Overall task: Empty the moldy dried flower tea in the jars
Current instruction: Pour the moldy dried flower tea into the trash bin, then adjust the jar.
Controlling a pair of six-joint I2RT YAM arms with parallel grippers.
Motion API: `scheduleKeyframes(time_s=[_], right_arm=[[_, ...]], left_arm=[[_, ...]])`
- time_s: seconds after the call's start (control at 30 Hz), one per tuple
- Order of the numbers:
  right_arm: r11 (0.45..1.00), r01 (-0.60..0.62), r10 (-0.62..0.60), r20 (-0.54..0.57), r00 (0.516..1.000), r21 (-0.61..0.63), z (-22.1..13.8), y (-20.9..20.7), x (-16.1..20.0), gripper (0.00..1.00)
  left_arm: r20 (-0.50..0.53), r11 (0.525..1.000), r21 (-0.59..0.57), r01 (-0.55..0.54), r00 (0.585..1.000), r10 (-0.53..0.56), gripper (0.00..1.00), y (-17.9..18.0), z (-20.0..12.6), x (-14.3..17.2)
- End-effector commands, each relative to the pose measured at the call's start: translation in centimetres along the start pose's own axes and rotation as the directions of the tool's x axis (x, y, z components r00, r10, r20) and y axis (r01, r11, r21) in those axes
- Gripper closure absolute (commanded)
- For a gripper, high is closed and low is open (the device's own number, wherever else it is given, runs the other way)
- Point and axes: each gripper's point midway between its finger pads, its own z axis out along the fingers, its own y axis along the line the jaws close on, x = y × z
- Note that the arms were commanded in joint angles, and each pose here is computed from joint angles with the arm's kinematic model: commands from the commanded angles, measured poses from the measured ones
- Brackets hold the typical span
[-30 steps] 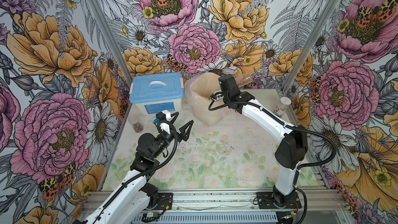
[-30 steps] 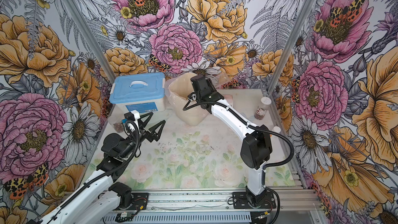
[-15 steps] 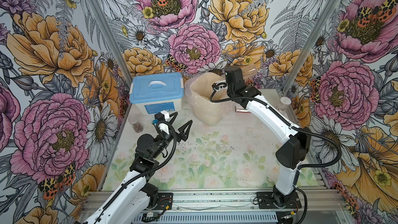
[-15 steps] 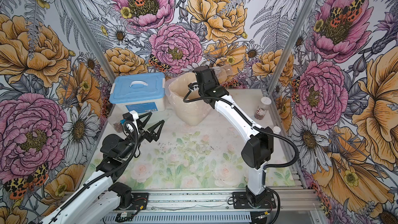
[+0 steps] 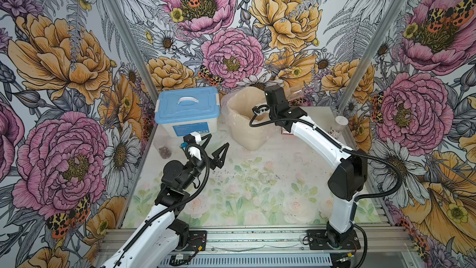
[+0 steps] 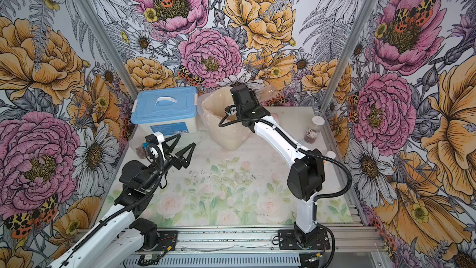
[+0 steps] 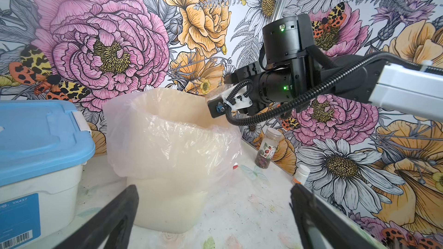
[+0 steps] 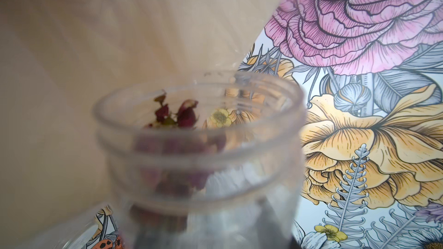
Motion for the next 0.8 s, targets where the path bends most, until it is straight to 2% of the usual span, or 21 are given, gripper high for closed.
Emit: scheduleKeyframes(time_s=[0.0, 0.13, 0.4, 0.67, 0.77], right_arm=[[0.976, -0.210, 0.207, 0.069, 0.976, 0.050, -1.4, -2.7, 0.6, 0.97], [0.937, -0.348, 0.347, 0.129, 0.929, -0.011, -2.0, -2.1, 0.5, 0.97], [0.797, -0.588, 0.603, 0.219, 0.767, -0.134, -3.2, -2.1, 0.7, 0.96], [0.653, -0.710, 0.753, 0.325, 0.572, -0.264, -5.4, -2.9, 0.9, 0.95], [0.635, -0.716, 0.768, 0.333, 0.547, -0.290, -5.8, -2.6, 0.9, 0.95]], left_arm=[[0.029, 1.000, -0.021, 0.018, 0.999, -0.017, 0.01, 0.4, -0.2, -1.0], [0.024, 0.999, -0.028, 0.039, 0.999, -0.038, 0.01, 0.7, 0.0, -1.3], [-0.046, 0.988, -0.059, 0.144, 0.988, -0.147, 0.01, 1.6, 1.0, -2.2], [-0.186, 0.969, -0.007, 0.245, 0.952, -0.242, 0.03, 1.0, 4.2, -3.2], [-0.224, 0.961, 0.027, 0.277, 0.938, -0.264, 0.07, 0.5, 5.6, -3.6]])
